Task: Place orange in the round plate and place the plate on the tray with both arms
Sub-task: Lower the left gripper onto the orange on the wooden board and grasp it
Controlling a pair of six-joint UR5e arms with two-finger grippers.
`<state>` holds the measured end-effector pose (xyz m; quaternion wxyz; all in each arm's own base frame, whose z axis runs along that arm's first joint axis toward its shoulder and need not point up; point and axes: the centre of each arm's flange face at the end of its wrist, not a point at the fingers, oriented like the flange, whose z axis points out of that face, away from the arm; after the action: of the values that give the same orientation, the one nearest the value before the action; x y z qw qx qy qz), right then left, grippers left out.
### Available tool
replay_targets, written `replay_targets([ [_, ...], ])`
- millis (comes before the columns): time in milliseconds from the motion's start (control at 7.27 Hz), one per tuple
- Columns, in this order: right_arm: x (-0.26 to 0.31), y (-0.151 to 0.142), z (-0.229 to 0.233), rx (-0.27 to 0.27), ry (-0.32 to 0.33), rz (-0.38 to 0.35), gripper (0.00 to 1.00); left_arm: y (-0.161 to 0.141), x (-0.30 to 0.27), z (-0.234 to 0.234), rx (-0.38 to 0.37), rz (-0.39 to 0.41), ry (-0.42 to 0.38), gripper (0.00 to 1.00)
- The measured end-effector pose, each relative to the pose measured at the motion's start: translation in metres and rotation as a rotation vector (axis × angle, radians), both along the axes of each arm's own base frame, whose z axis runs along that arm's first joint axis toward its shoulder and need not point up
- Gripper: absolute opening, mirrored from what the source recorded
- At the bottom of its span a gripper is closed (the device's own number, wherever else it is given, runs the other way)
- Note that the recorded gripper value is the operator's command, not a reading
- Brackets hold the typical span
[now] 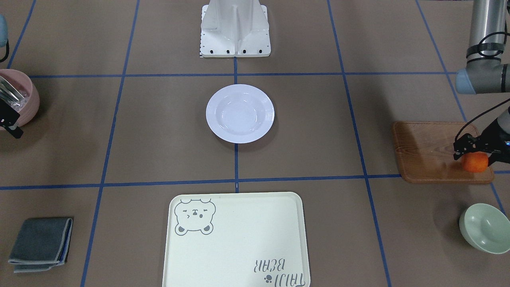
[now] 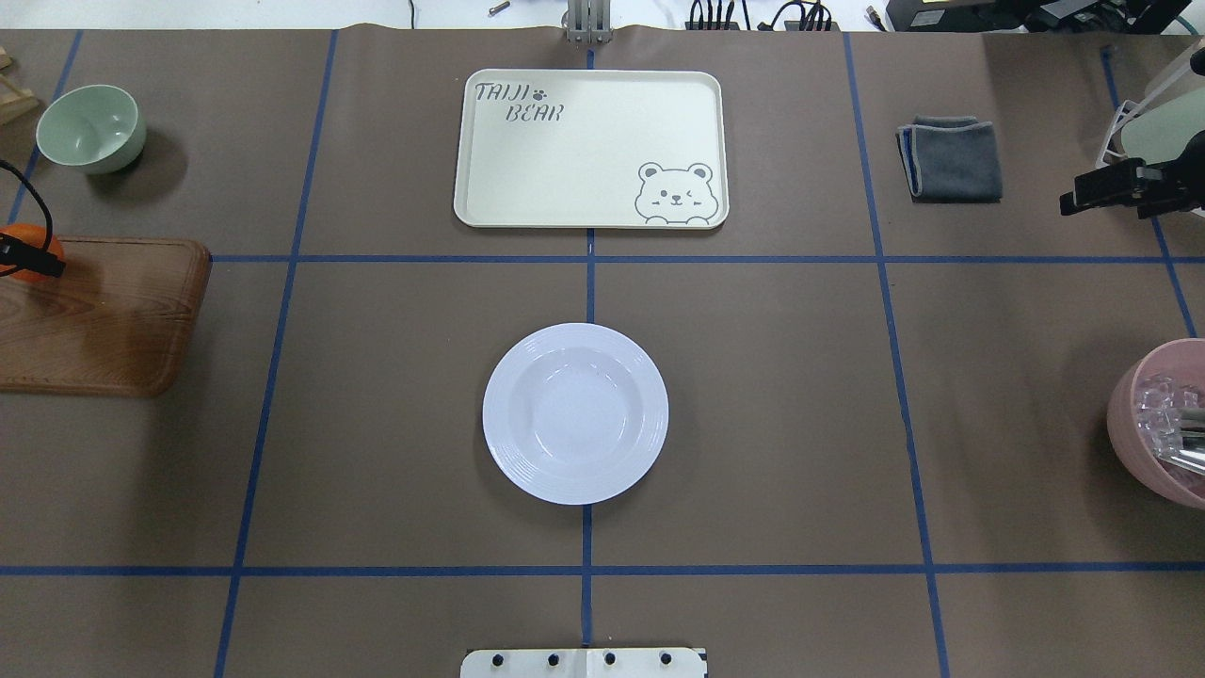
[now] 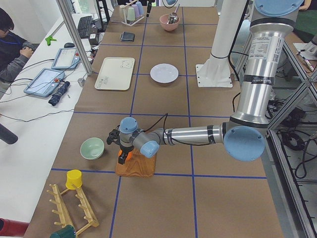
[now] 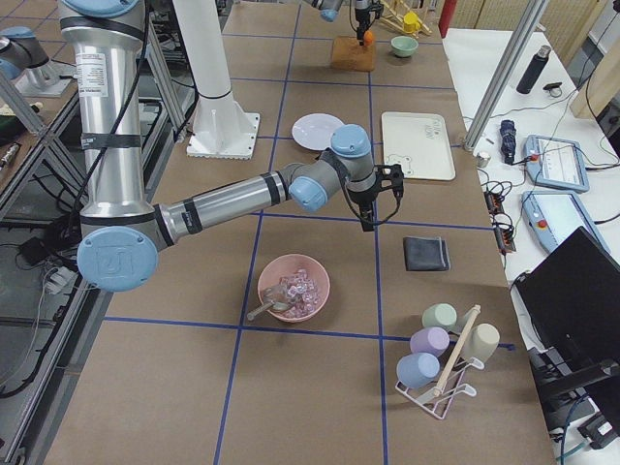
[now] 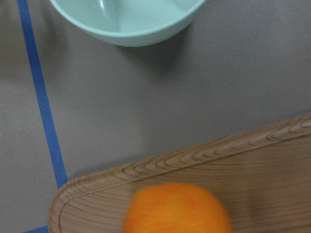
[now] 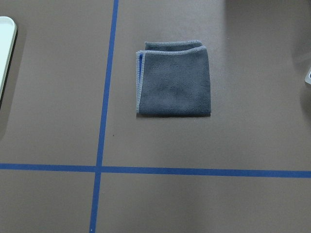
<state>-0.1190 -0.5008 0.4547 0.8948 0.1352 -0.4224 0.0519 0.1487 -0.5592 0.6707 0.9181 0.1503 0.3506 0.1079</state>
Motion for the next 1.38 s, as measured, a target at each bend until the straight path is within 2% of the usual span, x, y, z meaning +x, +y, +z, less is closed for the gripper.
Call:
replay_targets([
  [412,-0.001,-0.001,0.001,0.006,0.013,0.005,1.00,-0.007,0.006,-0.019,0.012,0.020,0.034,0.98],
  [1100,-0.001,-0.002,0.004,0.004,0.018,0.008,1.00,0.001,0.004,-0.011,0.005,0.026,0.040,0.95],
  [1238,-0.001,-0.002,0.004,0.003,0.019,0.008,1.00,0.004,0.003,-0.009,0.003,0.027,0.040,0.60],
  [1375,-0.002,-0.002,0.004,0.003,0.019,0.008,1.00,0.006,0.003,-0.008,0.002,0.028,0.040,0.20],
])
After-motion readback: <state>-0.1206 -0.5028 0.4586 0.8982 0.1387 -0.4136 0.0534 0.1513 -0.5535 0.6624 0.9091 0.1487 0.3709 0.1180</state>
